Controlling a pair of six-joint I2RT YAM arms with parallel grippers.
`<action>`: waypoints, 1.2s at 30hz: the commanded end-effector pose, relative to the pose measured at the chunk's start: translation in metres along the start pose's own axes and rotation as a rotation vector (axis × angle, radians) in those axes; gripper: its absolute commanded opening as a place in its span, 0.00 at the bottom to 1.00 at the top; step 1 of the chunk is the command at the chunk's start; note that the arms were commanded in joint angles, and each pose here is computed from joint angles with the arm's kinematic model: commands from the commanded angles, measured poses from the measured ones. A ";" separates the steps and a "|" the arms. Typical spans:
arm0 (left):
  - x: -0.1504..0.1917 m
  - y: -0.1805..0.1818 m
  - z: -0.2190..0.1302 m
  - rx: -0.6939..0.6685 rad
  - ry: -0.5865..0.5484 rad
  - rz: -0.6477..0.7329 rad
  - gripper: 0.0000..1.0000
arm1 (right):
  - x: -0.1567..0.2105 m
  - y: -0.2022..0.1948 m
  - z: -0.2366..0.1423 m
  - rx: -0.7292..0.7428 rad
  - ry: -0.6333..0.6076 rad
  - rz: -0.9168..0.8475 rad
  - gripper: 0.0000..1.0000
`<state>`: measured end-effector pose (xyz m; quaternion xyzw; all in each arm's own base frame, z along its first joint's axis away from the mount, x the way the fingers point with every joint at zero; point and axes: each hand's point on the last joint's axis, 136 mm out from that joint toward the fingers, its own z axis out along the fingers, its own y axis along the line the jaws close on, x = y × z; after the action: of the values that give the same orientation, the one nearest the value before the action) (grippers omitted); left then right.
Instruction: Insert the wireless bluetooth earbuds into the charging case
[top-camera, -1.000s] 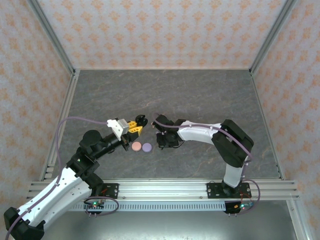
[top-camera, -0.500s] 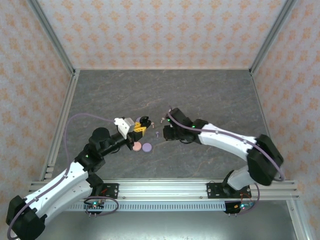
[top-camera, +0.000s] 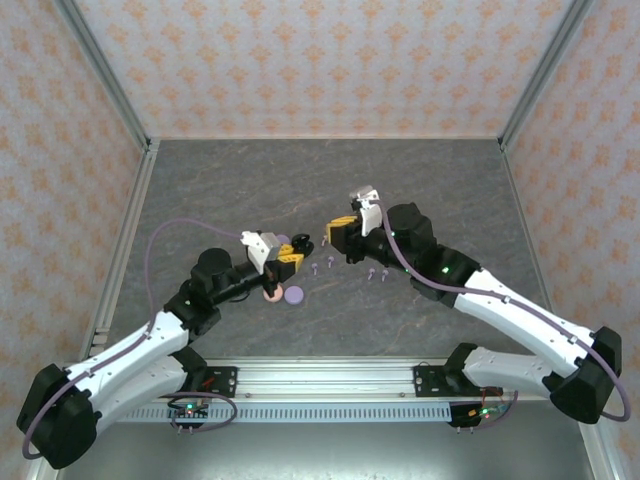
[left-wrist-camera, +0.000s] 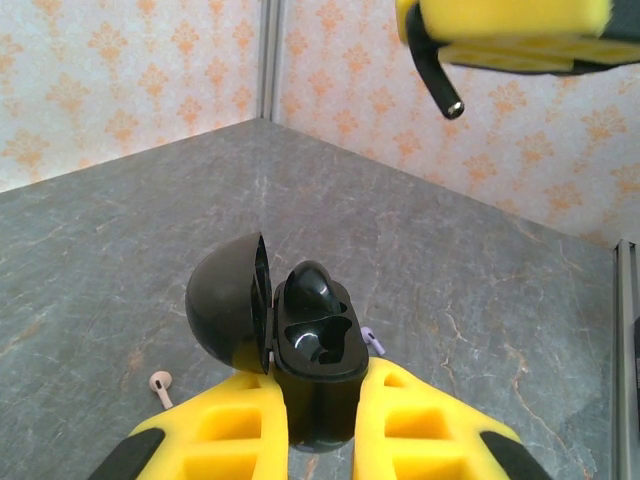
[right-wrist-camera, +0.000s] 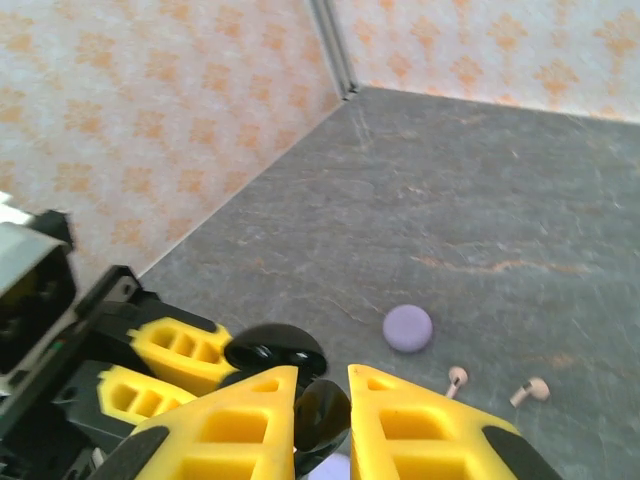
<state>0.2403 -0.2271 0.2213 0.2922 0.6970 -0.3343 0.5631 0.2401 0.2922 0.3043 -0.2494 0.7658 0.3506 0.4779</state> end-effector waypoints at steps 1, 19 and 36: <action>-0.036 -0.013 0.001 0.060 -0.102 0.013 0.00 | -0.022 0.028 0.001 -0.104 -0.061 -0.144 0.17; -0.049 -0.019 0.000 0.092 -0.133 -0.009 0.00 | -0.014 0.031 0.025 -0.047 -0.041 -0.304 0.16; -0.054 -0.020 -0.001 0.094 -0.137 -0.005 0.00 | 0.003 0.030 0.039 -0.059 0.015 -0.310 0.16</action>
<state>0.2387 -0.2354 0.2422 0.2850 0.6797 -0.3722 0.5642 0.2409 0.3380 0.2863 -0.3759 0.7240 0.2882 0.5014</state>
